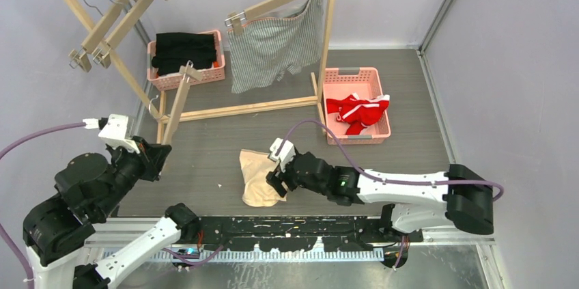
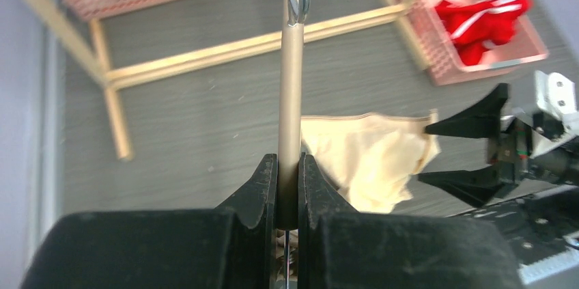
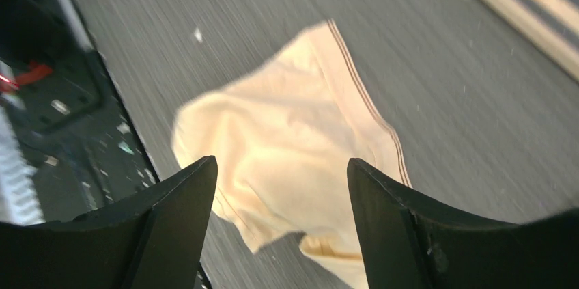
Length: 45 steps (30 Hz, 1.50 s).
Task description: Remove the underwear clipped to the hanger
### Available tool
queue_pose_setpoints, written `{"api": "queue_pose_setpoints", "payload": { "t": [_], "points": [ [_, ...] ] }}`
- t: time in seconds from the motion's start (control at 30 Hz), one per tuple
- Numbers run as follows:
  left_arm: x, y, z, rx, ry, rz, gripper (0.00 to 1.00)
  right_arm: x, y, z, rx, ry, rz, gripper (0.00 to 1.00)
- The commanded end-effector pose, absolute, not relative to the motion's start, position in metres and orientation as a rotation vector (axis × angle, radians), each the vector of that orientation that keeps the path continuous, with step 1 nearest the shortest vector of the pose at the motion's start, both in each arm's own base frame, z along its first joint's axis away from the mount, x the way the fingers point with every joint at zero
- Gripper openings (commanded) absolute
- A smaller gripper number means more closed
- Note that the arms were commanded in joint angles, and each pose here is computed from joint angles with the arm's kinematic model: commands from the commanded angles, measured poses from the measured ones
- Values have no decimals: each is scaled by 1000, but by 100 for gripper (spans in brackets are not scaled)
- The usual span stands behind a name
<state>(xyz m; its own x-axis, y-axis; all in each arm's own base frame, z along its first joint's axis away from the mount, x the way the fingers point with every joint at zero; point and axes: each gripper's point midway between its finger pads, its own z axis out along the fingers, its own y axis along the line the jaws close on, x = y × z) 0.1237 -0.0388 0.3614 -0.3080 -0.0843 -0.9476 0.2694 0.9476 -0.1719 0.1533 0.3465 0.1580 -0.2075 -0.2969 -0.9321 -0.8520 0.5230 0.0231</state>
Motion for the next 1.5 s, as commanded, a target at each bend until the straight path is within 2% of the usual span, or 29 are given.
{"api": "queue_pose_setpoints", "payload": {
  "t": [0.0,0.33,0.47,0.5,0.53,0.6,0.63,0.67,0.9,1.13,1.47],
  "points": [
    [131,-7,342,54,1970,-104,1,167,343,146,-930,1791,577,78],
    [148,-2,350,53,1931,-3,0,170,354,71,-1020,1931,469,84],
    [158,-10,354,94,1930,15,0,161,357,36,-1025,2032,488,80],
    [164,-14,355,113,1930,25,0,159,356,29,-1016,2057,493,72],
    [168,-17,356,135,1931,39,0,157,355,24,-1009,2079,502,52],
    [178,-27,358,187,1934,52,0,157,351,18,-976,2116,506,18],
    [184,-33,360,215,1933,51,0,158,347,16,-953,2129,500,5],
    [190,-39,363,240,1929,55,0,160,344,19,-926,2133,495,2],
    [237,-65,393,313,1905,67,0,188,321,84,-763,1996,396,1],
    [280,-46,401,231,1945,6,0,217,278,181,-523,1816,328,1],
    [292,-53,451,268,1813,-24,0,276,167,275,-53,1646,93,1]
  ]
}}
